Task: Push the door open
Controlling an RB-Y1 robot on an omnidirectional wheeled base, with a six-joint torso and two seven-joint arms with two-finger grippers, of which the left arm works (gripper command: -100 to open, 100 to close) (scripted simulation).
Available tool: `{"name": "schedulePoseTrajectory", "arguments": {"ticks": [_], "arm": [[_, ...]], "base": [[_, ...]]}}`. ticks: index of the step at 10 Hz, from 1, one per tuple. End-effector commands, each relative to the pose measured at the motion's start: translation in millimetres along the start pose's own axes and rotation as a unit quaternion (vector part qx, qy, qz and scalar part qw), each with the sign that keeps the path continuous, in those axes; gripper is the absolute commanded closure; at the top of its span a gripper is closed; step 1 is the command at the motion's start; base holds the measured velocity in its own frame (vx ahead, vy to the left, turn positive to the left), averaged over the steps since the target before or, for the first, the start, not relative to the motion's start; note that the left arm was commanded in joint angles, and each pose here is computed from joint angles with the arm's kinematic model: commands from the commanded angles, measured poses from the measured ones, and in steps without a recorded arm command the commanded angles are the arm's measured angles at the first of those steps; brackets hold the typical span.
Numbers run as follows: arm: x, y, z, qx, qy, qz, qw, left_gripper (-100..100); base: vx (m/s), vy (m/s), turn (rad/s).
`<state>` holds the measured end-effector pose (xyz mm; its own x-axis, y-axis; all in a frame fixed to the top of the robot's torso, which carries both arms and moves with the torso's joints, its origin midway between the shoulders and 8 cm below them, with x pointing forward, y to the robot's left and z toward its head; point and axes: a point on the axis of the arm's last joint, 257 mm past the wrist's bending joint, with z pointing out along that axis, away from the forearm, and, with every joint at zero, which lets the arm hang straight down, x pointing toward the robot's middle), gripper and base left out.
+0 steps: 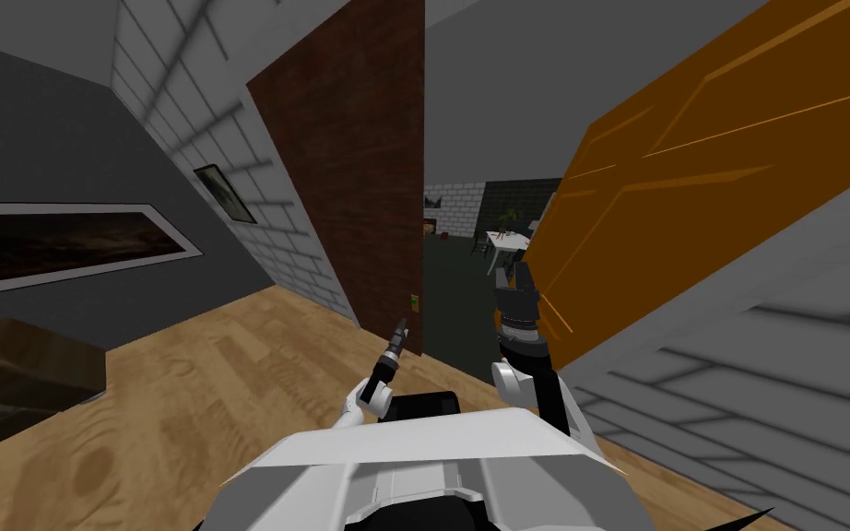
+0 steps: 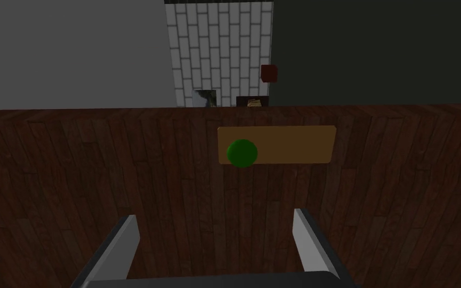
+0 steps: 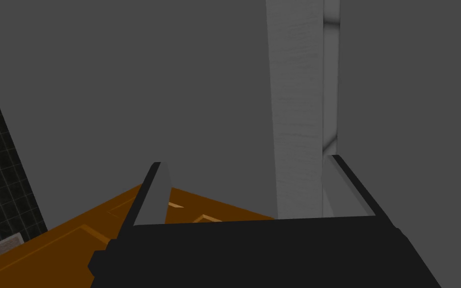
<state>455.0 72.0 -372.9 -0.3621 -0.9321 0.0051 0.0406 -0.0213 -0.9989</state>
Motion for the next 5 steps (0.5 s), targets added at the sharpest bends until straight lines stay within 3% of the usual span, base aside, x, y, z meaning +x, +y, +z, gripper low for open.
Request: {"name": "schedulePoseTrajectory", "arguments": {"ticks": [1, 5], "arm": [[1.9, 4.7, 0.9, -0.006, 0.003, 0.000, 1.0000, -100], [7.7, 17.7, 0.5, -0.022, 0.011, 0.002, 0.9997, -100]], "base": [[0.075, 0.090, -0.060], [0.086, 0.105, -0.076]]}}
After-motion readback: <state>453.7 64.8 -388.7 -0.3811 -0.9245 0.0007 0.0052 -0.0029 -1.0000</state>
